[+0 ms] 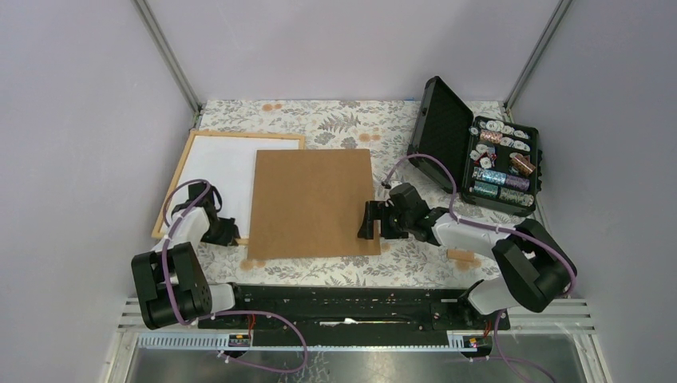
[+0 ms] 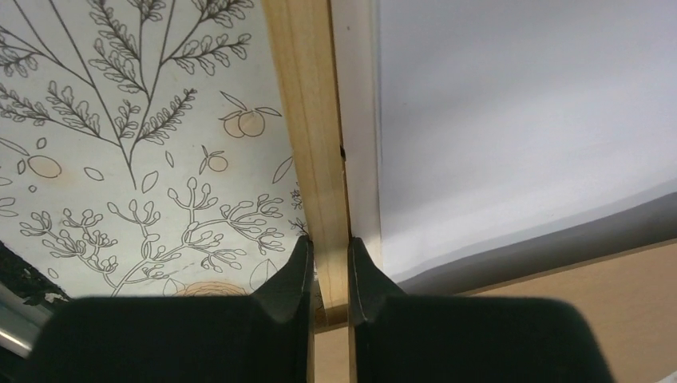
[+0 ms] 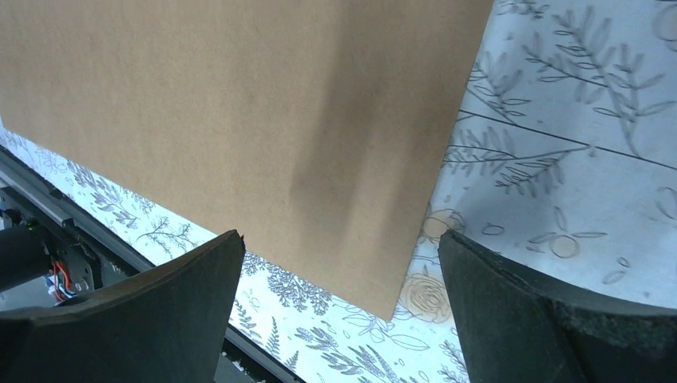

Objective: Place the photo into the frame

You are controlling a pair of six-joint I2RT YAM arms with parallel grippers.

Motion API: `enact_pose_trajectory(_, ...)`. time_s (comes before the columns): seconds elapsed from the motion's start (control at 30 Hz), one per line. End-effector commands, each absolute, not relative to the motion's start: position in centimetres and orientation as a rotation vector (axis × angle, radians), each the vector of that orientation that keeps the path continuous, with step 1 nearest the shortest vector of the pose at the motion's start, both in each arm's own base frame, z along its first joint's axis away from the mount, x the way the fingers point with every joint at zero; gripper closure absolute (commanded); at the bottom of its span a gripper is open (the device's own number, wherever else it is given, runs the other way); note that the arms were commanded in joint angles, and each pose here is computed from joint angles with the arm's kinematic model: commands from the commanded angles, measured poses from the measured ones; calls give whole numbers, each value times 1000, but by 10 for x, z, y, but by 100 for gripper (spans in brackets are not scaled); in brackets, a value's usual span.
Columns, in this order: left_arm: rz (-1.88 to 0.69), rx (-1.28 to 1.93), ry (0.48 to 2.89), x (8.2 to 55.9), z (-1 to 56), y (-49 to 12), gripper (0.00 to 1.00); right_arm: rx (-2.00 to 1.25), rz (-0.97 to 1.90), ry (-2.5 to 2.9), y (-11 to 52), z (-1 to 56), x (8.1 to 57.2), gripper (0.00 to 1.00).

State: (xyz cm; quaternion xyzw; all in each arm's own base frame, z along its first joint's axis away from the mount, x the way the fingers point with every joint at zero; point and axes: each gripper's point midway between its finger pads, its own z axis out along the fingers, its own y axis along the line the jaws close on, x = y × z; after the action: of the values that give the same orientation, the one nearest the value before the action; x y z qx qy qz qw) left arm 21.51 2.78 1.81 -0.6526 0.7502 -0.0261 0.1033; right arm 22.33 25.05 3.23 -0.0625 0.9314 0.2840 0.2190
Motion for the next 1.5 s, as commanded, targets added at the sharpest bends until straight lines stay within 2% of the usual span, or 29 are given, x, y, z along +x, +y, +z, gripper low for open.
enact_pose_trajectory(0.0,-140,-1825,2356,204,7,5,100,-48,795,2523,235,46,238,0)
enact_pose_trajectory(0.17,-190,-1733,2462,197,9,-32,100,31,836,2520,221,45,241,0)
enact_pose_trajectory(0.47,-409,-1671,2506,191,20,-109,100,154,786,2522,194,33,213,0)
enact_pose_trajectory(0.73,-512,-1778,2355,179,23,-121,100,171,738,2499,183,39,211,0)
enact_pose_trajectory(0.77,-522,-1772,2348,179,24,-121,92,172,743,2495,183,40,211,0)
enact_pose_trajectory(0.8,-526,-1758,2344,181,29,-121,79,171,746,2494,183,41,210,0)
enact_pose_trajectory(0.83,-512,-1714,2362,182,32,-119,63,169,746,2490,183,42,211,0)
enact_pose_trajectory(0.93,-385,-1599,2452,176,45,-109,5,164,713,2524,179,37,206,0)
enact_pose_trajectory(1.0,-261,-1491,2478,176,56,-94,1,157,707,2520,178,38,207,0)
enact_pose_trajectory(1.1,-76,-1317,2443,188,82,-62,1,150,711,2522,179,39,208,0)
enact_pose_trajectory(1.23,91,-1208,2310,214,123,-6,1,124,720,2525,182,40,209,0)
enact_pose_trajectory(1.33,106,-1153,2172,250,152,37,1,83,717,2537,183,38,208,0)
enact_pose_trajectory(1.47,-65,-865,2065,334,179,61,1,37,713,2541,185,37,210,0)
